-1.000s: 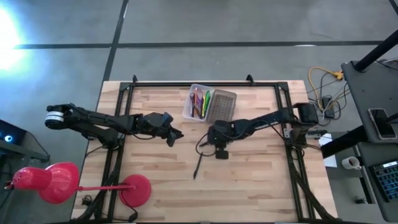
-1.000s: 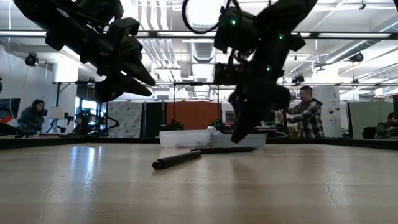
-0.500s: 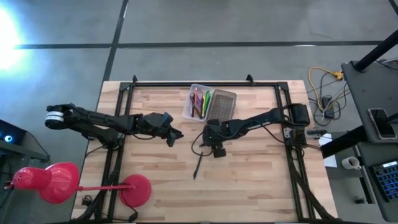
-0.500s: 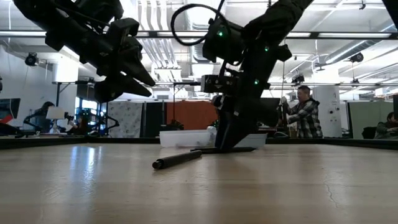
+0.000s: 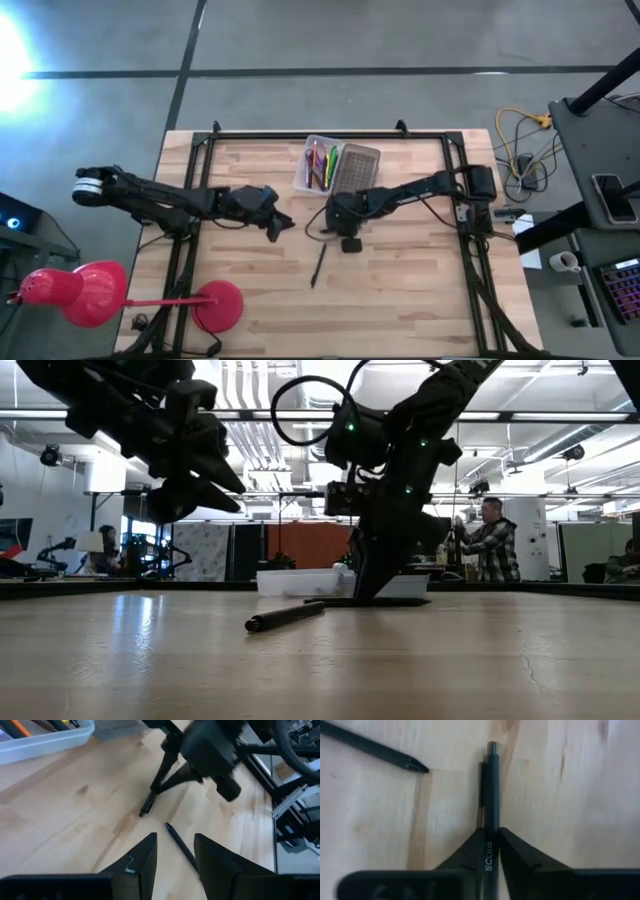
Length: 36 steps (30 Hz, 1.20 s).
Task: Pick & place school supplies into a supply box
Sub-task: Put the black pen into the transparent supply box
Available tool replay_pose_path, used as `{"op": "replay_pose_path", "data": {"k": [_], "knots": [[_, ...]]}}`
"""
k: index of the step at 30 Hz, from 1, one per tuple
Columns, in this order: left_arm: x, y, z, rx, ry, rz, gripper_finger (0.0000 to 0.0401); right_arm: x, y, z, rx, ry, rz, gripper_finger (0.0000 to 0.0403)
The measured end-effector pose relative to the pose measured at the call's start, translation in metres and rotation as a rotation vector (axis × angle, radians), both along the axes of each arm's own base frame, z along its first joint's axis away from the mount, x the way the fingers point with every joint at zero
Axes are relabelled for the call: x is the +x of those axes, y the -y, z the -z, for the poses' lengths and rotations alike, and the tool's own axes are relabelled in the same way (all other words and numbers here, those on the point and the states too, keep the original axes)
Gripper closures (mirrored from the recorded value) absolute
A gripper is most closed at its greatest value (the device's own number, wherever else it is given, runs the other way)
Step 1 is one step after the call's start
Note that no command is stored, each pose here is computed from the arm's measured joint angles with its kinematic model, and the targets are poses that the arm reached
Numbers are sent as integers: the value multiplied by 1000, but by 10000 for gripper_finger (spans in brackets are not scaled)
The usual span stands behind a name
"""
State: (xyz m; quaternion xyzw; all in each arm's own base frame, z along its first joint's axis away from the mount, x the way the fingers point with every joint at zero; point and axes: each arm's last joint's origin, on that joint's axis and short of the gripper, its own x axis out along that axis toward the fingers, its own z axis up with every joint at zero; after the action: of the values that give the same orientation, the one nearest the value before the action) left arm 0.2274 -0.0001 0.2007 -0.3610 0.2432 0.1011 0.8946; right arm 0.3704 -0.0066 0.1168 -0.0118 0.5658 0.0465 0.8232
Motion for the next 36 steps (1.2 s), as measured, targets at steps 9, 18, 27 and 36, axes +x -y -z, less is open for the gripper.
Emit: {"op": "replay_pose_path", "data": {"k": [9, 18, 27, 36], "knots": [[0, 11, 0, -52, -1, 22, 287, -7, 3, -33, 128, 37, 389, 382], [0, 19, -1, -47, 6, 45, 287, -9, 84, -112, 363, 610, 1310, 381], [-1, 18, 0, -43, 8, -3, 287, 9, 134, -82, 548, 642, 1470, 378], [-1, 19, 0, -51, 6, -2, 287, 23, 154, -70, 556, 641, 1557, 305]]}}
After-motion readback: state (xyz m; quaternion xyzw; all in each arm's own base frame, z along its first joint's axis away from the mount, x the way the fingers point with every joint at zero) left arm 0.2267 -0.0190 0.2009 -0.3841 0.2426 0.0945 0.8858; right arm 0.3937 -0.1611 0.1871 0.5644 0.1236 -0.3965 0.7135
